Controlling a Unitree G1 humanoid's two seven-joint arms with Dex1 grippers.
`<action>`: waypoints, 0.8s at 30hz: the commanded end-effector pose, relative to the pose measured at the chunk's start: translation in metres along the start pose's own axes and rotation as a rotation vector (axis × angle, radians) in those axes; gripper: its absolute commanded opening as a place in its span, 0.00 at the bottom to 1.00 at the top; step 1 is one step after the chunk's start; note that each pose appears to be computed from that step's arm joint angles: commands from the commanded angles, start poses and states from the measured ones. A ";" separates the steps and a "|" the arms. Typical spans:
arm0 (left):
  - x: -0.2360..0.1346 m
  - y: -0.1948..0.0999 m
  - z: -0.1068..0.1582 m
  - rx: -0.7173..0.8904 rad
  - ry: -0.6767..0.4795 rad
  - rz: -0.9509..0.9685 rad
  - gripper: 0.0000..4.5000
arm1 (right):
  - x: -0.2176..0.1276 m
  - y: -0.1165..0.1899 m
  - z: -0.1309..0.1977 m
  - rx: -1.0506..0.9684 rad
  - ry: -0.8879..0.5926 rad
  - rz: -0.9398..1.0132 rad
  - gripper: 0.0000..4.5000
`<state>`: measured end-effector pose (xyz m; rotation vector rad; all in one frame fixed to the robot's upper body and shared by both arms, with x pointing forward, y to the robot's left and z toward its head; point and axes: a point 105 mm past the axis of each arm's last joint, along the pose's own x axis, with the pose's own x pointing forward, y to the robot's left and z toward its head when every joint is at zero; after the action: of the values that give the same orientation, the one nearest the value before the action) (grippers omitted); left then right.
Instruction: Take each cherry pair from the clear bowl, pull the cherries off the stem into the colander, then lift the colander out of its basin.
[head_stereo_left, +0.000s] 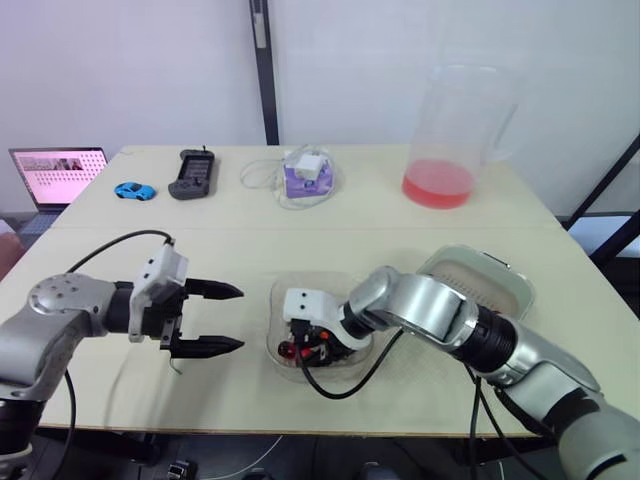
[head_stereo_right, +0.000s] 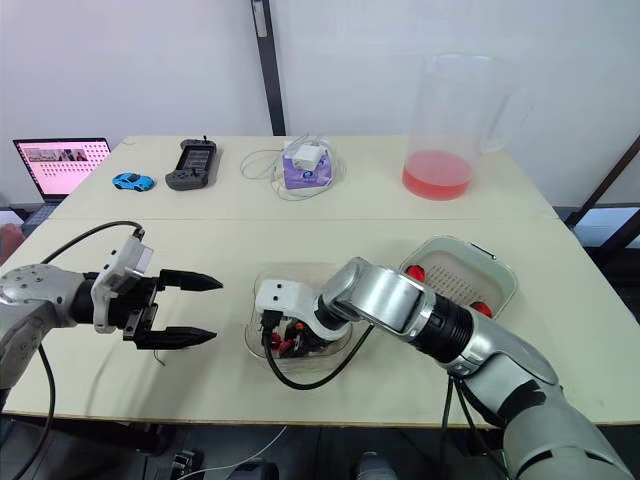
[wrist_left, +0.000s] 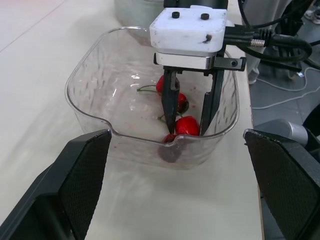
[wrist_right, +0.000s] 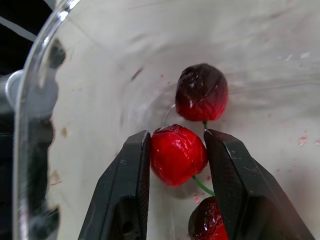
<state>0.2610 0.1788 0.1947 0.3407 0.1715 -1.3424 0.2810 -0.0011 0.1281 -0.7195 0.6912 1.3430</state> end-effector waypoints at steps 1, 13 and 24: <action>-0.002 0.002 0.009 0.035 -0.011 0.005 1.00 | -0.002 0.000 0.004 -0.036 -0.009 -0.008 0.28; 0.008 0.007 0.010 0.044 -0.027 -0.015 1.00 | -0.031 -0.012 0.034 -0.462 -0.067 -0.120 0.12; 0.011 0.008 0.011 0.049 -0.038 -0.020 1.00 | -0.039 -0.031 0.035 -0.502 -0.049 -0.165 0.64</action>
<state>0.2713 0.1666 0.1931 0.3240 0.1520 -1.3722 0.3069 -0.0032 0.1600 -1.1104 0.3299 1.4083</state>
